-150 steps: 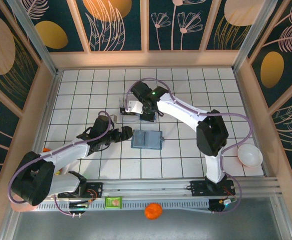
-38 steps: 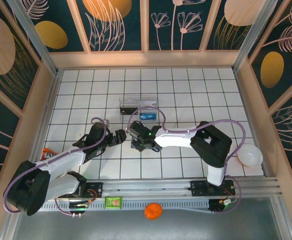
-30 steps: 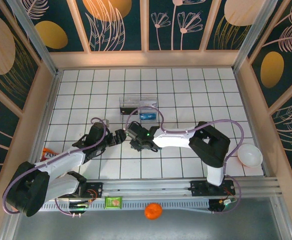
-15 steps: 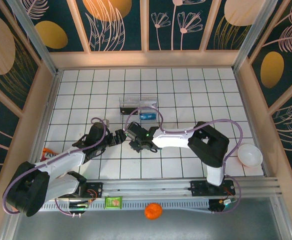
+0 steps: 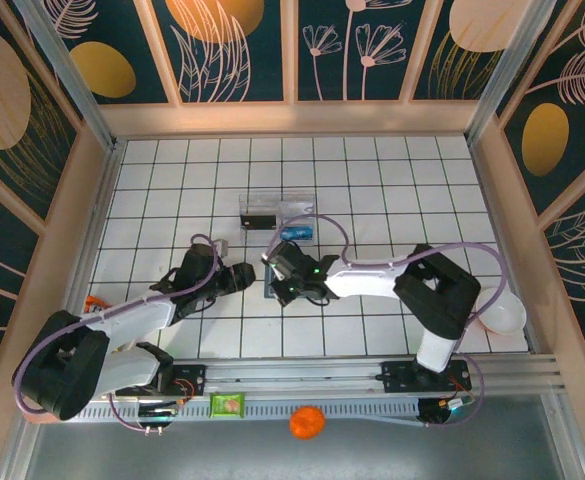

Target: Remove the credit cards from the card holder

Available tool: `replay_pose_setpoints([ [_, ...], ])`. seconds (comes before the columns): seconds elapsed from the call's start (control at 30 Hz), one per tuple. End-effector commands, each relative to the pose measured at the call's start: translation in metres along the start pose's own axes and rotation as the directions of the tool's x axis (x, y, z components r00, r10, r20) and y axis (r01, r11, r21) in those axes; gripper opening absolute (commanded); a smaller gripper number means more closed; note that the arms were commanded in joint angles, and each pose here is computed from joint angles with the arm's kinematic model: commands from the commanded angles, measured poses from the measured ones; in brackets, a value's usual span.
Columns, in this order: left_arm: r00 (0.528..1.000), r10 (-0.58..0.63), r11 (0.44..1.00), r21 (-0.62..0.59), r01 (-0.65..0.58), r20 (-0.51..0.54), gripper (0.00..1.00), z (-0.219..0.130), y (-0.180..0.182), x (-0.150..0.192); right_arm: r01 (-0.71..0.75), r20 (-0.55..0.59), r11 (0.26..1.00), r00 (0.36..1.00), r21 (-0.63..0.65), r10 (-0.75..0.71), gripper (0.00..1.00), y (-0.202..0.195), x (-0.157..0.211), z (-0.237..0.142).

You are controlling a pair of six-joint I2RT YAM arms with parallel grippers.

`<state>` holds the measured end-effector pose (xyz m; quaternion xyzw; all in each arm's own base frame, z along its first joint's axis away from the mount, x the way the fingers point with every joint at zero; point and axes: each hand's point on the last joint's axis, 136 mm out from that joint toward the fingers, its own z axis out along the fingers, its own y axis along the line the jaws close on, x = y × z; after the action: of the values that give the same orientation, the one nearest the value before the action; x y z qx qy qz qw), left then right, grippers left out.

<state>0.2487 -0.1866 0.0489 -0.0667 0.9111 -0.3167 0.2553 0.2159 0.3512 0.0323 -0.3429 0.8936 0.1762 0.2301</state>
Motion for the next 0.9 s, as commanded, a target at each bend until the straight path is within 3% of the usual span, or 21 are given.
replay_pose_setpoints([
  [0.0, 0.999, 0.028, 0.996, 0.083, -0.026, -0.022, 0.54, 0.007, -0.022, 0.003, -0.067, 0.093, 0.986, 0.992, -0.154, 0.082, 0.00, 0.012, -0.020, -0.018],
  [0.33, 0.994, 0.069, 0.987, 0.151, -0.056, -0.083, 0.22, 0.028, -0.053, 0.013, -0.092, 0.110, 0.974, 0.987, -0.209, 0.117, 0.00, 0.016, -0.018, -0.023],
  [0.5, 0.992, 0.059, 0.991, 0.127, -0.045, -0.112, 0.02, 0.034, -0.051, 0.018, -0.088, 0.118, 0.976, 0.987, -0.199, 0.113, 0.00, 0.014, -0.020, -0.025],
  [0.87, 0.983, 0.047, 0.993, 0.115, -0.026, -0.180, 0.00, 0.044, -0.048, 0.032, -0.089, 0.118, 0.976, 0.986, -0.200, 0.114, 0.00, 0.014, -0.019, -0.024],
])
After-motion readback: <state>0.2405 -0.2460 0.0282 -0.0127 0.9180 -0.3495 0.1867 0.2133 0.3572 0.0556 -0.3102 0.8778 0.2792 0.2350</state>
